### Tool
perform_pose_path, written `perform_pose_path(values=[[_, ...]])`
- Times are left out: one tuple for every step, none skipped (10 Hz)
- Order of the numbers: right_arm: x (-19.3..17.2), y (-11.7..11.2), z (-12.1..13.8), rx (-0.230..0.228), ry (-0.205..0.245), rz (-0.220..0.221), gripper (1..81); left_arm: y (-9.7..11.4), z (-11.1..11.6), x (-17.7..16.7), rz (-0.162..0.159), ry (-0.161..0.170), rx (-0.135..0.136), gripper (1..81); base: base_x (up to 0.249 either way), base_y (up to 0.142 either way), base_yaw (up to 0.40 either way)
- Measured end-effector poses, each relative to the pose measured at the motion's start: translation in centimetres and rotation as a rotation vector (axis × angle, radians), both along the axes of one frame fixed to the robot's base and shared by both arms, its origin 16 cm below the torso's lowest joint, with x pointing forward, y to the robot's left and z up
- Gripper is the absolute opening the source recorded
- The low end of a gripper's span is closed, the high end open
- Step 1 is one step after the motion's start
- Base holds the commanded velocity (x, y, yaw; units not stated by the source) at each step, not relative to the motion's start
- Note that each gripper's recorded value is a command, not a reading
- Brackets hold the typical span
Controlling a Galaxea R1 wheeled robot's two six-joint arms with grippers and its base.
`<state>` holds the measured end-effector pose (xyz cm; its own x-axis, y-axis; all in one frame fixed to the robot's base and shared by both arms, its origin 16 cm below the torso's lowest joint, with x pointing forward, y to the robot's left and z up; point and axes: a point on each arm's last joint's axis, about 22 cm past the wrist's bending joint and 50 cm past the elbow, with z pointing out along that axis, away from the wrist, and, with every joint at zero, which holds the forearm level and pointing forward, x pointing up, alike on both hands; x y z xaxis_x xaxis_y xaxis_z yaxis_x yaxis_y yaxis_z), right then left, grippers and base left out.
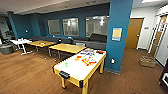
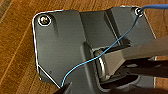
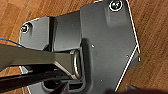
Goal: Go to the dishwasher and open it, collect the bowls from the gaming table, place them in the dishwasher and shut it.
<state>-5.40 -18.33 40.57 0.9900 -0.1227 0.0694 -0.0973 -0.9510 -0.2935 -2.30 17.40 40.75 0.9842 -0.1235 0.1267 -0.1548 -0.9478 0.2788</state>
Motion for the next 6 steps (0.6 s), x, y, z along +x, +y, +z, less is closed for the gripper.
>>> perform_pose_path(values=[[0.05, 0.0, 0.0, 0.0, -0.001, 0.0, 81.1, 0.0, 0.0, 0.02, 0.0, 0.0, 0.0, 81.1, 0.116, 0.0, 0.0], [0.05, 0.0, 0.0, 0.0, 0.0, 0.0, 81.1, 0.03, 0.0, 0.01, 0.0, 0.0, 0.0, 81.1, 0.122, 0.0, 0.0], [0.07, 0.0, 0.0, 0.0, -0.001, 0.0, 81.1, 0.04, 0.0, 0.0, 0.0, 0.0, 0.0, 81.1, 0.127, 0.0, 0.0], [0.03, -0.02, 0.0, 0.0, 0.0, 0.0, 81.1, 0.04, 0.0, -0.01, 0.0, 0.001, 0.0, 81.1, 0.133, 0.061, 0.0], [0.03, -0.02, 0.0, 0.0, 0.0, 0.0, 81.1, -0.04, 0.0, 0.0, 0.0, 0.0, 0.0, 81.1, 0.134, 0.066, 0.0], [0.21, -0.5, -0.03, -0.006, -0.001, 0.0, 81.1, -0.24, 0.03, 0.08, 0.0, 0.0, -0.003, 81.1, 0.134, 0.069, 0.0]])
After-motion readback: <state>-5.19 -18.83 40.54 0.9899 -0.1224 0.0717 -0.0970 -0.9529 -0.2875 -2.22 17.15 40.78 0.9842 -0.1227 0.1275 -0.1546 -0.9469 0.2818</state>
